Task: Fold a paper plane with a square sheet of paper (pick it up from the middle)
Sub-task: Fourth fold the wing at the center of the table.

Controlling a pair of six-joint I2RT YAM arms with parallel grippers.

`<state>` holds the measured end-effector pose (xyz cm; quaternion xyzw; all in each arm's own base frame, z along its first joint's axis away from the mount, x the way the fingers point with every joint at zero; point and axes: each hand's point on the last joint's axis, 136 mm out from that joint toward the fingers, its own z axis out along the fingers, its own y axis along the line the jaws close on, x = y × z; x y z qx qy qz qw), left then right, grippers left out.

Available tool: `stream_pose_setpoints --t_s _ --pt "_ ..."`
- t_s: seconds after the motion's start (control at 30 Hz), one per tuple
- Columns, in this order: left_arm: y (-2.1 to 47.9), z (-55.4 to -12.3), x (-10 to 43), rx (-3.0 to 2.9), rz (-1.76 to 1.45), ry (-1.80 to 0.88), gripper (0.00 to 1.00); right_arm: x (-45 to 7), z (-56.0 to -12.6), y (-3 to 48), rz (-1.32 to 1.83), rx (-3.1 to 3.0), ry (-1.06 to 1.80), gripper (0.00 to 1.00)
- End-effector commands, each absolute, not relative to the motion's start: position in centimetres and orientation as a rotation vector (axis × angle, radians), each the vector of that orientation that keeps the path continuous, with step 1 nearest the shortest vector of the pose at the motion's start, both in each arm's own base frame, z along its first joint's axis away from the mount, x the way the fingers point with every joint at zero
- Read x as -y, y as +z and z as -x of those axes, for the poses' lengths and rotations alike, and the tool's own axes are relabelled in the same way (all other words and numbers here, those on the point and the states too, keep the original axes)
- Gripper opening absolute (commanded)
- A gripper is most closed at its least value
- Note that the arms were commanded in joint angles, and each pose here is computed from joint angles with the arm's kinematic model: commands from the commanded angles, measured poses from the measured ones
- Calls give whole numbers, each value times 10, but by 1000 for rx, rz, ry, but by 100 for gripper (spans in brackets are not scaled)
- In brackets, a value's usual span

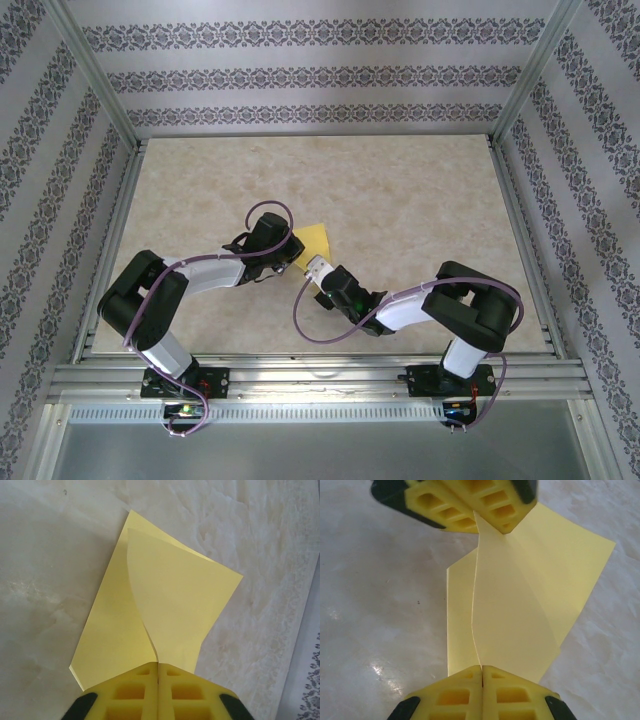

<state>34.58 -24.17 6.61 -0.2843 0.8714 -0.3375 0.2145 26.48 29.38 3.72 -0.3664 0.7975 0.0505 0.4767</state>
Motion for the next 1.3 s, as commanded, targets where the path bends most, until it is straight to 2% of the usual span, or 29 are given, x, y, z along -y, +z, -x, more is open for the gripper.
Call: stream_pose_setpoints --t_s 0.0,0.13,0.27,0.4,0.63,0.77,0.83,0.93,1.07,1.27 --pt "75 -347 247 -2407 747 -949 24 -293 -268 44 875 -1939 170 0" --pt "75 -347 238 -2432 733 -886 43 -292 -266 45 893 -1924 214 0" --pt "68 -348 228 -2449 762 -898 50 -287 -264 47 912 -1918 287 0" --pt "66 -352 232 -2478 740 -944 50 -282 -267 50 902 -1919 314 0" --pt "64 -356 239 -2498 730 -972 40 -282 -266 46 913 -1930 337 0" --pt "62 -356 237 -2501 747 -969 31 -280 -266 41 925 -1938 316 2" --pt "64 -356 237 -2497 746 -971 26 -278 -266 39 930 -1946 302 5" --pt "66 -357 237 -2483 745 -978 11 -276 -265 35 938 -1953 289 6" --pt "67 -357 238 -2488 743 -988 6 -276 -265 32 946 -1962 284 11" --pt "67 -356 239 -2483 757 -1006 4 -278 -266 33 936 -1965 293 11"
